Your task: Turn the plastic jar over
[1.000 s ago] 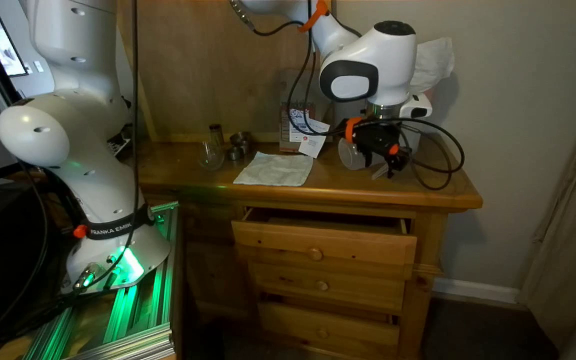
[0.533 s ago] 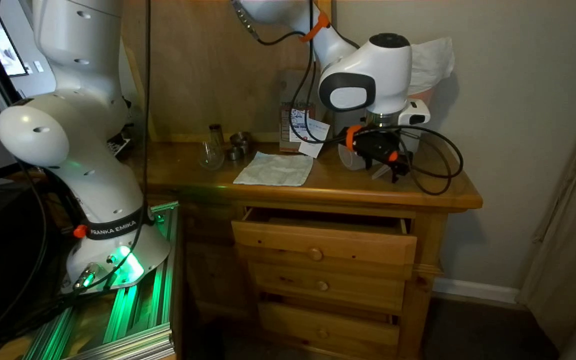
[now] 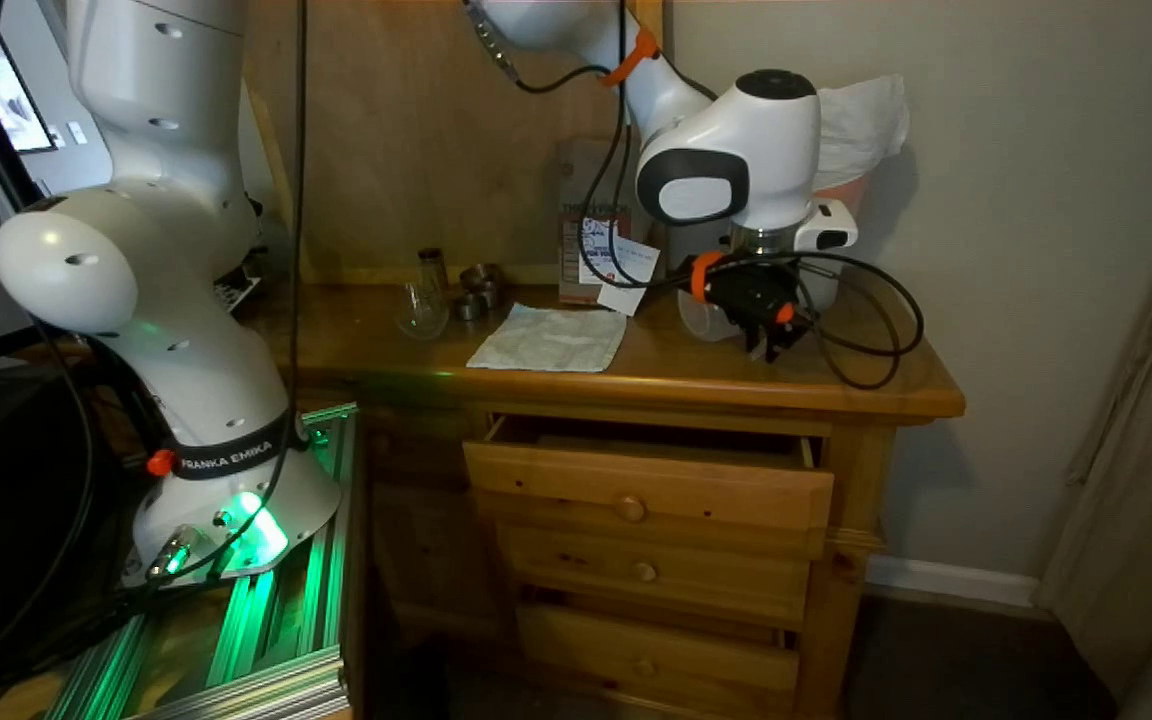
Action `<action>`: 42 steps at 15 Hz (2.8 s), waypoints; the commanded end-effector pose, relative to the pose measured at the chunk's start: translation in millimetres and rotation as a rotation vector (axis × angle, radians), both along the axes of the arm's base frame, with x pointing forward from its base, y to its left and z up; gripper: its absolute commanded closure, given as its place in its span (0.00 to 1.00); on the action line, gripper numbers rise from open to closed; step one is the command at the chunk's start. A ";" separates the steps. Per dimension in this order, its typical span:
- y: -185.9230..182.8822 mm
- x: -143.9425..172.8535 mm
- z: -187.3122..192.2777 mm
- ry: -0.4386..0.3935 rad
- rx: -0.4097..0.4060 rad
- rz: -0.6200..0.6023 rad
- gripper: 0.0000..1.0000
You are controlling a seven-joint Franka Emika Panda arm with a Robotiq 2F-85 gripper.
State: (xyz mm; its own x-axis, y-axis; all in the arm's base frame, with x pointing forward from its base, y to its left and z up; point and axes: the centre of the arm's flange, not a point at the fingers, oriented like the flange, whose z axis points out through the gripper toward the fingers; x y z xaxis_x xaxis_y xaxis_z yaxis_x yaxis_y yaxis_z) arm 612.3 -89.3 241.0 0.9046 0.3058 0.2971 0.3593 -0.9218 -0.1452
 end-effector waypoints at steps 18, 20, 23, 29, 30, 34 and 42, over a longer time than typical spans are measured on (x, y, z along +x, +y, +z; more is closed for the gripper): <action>-14.8 -21.4 80.8 0.399 0.240 -0.186 0.95; -19.0 -22.0 84.4 0.463 0.287 -0.216 0.95; -22.0 -26.0 89.4 0.561 0.361 -0.246 0.95; -30.0 -25.2 86.5 0.588 0.373 -0.303 0.72; -30.4 -24.8 85.0 0.575 0.360 -0.308 0.71; -34.6 -22.9 70.7 0.541 0.345 -0.315 0.45; -29.5 -3.3 59.5 0.412 0.341 -0.289 0.00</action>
State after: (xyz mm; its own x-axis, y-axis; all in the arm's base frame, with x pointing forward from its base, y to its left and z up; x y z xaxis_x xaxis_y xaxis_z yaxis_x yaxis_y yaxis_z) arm 593.5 -125.6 307.6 0.9913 -0.0237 -0.1292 -0.0873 -0.8543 -0.5125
